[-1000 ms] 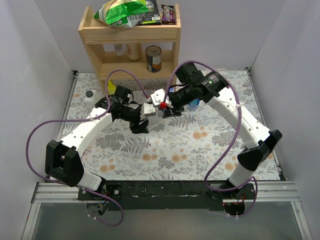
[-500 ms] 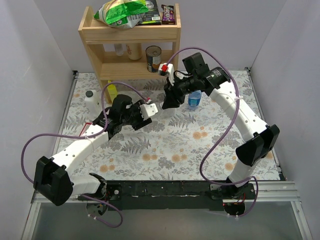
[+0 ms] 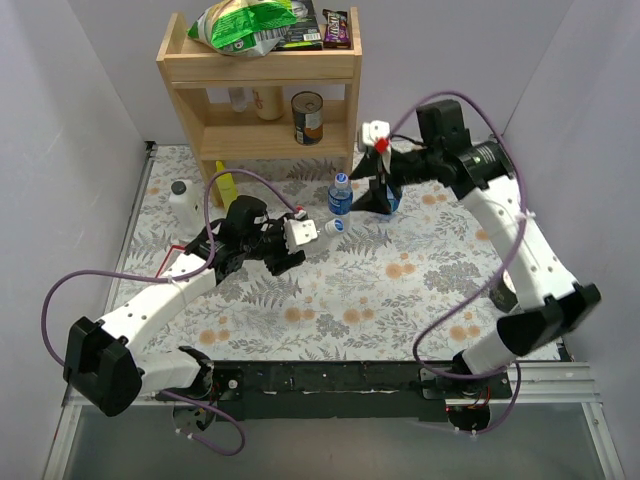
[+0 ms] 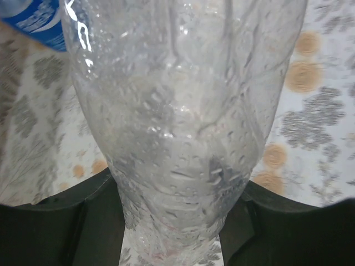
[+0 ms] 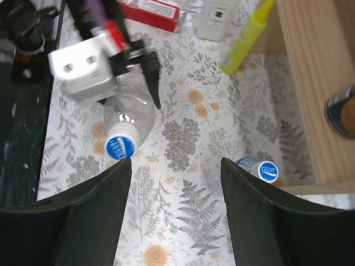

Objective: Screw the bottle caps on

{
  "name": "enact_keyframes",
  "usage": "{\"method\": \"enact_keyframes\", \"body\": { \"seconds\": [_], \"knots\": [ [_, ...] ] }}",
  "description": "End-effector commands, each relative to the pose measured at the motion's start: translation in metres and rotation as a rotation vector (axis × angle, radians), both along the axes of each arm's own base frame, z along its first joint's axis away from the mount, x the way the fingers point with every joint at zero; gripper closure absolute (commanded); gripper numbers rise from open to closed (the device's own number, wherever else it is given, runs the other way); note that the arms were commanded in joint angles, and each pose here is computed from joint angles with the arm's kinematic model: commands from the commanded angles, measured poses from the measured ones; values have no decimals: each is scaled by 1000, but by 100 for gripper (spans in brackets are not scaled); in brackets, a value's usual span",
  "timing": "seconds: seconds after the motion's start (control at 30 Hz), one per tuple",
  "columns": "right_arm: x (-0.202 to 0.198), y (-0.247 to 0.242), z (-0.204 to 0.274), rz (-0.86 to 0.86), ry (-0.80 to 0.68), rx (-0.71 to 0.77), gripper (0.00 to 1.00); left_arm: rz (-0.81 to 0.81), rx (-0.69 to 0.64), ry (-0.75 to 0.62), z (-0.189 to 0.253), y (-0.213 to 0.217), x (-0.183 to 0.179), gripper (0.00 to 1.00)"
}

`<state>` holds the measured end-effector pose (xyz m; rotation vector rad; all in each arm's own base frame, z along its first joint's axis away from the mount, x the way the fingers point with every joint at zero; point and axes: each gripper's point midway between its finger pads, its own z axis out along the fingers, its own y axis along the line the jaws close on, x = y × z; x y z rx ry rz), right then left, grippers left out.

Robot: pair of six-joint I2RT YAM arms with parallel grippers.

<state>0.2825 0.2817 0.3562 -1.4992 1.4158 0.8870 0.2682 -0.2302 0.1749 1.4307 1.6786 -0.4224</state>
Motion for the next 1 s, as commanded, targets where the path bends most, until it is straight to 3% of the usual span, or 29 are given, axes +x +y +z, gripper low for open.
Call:
{"method": "enact_keyframes", "body": {
  "seconds": [0.0, 0.43, 0.7, 0.97],
  "knots": [
    [-59, 7, 3, 284, -334, 13, 28, -231, -138, 92, 22, -25, -46, 100],
    [-89, 4, -35, 446, -354, -128, 40, -263, -131, 98, 24, -30, -43, 100],
    [-90, 11, -30, 454, -359, -102, 47, -260, -134, 105, 25, -32, -41, 100],
    [-87, 17, -21, 416, -355, -66, 47, -269, -127, 115, 24, -33, -40, 100]
  ]
}}
